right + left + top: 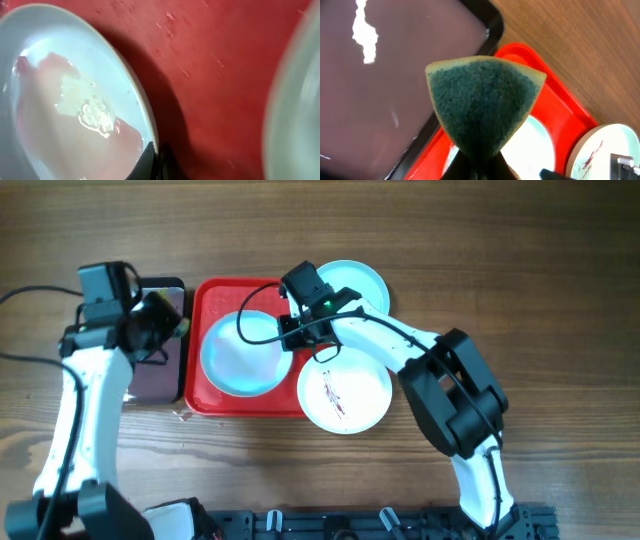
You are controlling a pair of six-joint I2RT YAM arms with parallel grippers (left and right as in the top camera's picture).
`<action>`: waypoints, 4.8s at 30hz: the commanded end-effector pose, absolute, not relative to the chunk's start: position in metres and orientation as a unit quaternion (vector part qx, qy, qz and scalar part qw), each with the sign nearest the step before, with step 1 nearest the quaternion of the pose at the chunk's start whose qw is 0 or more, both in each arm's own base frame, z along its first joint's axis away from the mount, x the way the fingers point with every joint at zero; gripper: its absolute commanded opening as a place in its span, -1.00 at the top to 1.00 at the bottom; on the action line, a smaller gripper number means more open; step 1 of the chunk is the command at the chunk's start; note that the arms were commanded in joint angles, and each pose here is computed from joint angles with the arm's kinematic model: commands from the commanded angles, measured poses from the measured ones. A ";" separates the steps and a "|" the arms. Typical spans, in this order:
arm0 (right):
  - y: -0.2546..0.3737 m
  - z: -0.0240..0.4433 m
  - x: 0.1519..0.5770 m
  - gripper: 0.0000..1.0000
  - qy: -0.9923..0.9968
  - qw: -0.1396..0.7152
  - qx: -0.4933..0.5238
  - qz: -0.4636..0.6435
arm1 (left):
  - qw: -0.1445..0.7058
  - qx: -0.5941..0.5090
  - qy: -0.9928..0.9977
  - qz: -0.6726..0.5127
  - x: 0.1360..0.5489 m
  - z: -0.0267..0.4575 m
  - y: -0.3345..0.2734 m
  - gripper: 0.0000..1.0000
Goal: Clean dirty plates on tray and stack at the side
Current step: 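Lift the cleaned plate with the right gripper, retract left gripper, then carry the plate right and set it on the table, then release the plate and move right gripper to the lower plate rim, then grip the lower plate rim and drag it left on the tray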
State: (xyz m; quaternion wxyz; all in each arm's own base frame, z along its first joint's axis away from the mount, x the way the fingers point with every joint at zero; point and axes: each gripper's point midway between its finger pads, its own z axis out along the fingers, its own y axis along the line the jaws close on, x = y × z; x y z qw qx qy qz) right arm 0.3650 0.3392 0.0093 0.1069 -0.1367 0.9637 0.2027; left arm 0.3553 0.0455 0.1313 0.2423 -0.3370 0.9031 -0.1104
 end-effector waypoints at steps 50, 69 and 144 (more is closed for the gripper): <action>0.351 0.235 0.359 0.92 0.735 0.555 -0.243 -0.304 | 0.183 -0.358 0.911 -0.092 0.335 0.111 0.053 0.92; 0.241 0.234 0.400 0.92 0.913 0.334 -0.128 0.197 | 0.179 -0.358 0.912 -0.091 0.333 0.110 0.052 0.92; 0.147 0.016 0.249 0.91 0.984 -0.030 0.026 0.171 | 0.171 -0.356 0.914 -0.089 0.329 0.109 0.052 0.92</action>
